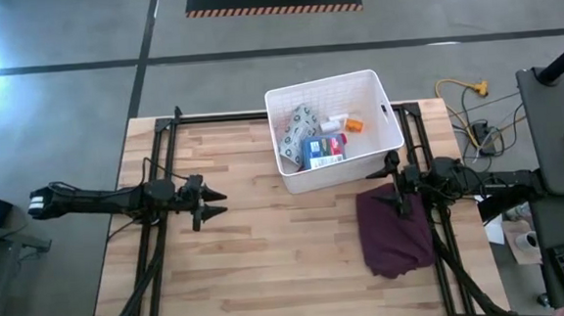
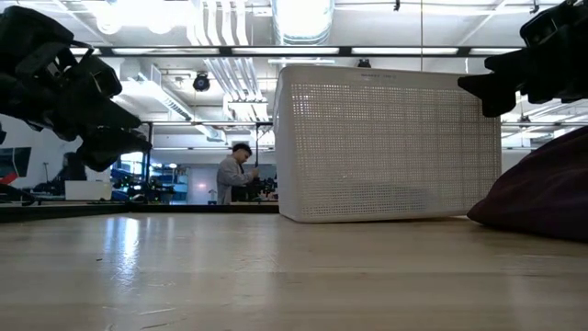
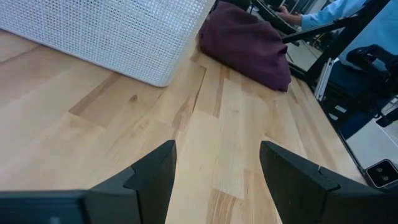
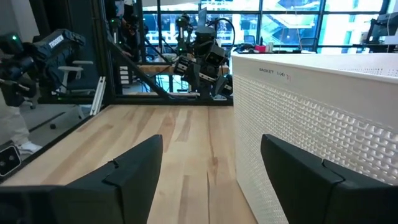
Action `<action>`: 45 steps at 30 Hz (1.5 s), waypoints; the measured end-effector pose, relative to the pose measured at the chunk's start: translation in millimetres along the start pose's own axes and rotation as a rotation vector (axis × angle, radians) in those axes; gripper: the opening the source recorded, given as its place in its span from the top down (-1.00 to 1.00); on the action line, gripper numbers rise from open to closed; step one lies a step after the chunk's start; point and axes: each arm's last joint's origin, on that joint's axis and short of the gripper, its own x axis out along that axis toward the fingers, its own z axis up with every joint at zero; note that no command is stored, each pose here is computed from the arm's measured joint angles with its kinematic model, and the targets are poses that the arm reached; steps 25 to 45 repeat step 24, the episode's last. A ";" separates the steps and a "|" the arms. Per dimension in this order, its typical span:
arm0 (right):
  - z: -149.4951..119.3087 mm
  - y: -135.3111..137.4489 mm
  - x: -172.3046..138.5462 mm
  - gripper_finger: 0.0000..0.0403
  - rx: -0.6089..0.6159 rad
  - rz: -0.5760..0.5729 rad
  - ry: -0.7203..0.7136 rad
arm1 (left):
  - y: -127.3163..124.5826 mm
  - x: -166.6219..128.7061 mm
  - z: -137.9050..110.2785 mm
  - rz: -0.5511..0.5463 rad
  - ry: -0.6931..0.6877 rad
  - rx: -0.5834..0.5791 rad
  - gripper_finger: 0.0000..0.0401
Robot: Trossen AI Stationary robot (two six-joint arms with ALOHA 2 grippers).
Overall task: Pick & place medical supplies in basket/bin
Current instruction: Return to Home Position
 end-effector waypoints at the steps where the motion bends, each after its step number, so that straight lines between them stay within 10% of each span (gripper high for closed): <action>1: 0.0 0.0 0.0 -0.32 0.000 0.000 0.000 | 0.0 0.0 0.0 0.000 0.000 0.000 -0.08; 45: 0.3 0.0 0.0 -0.30 0.018 0.000 -0.003 | 0.0 0.0 0.0 0.000 0.000 0.000 -0.08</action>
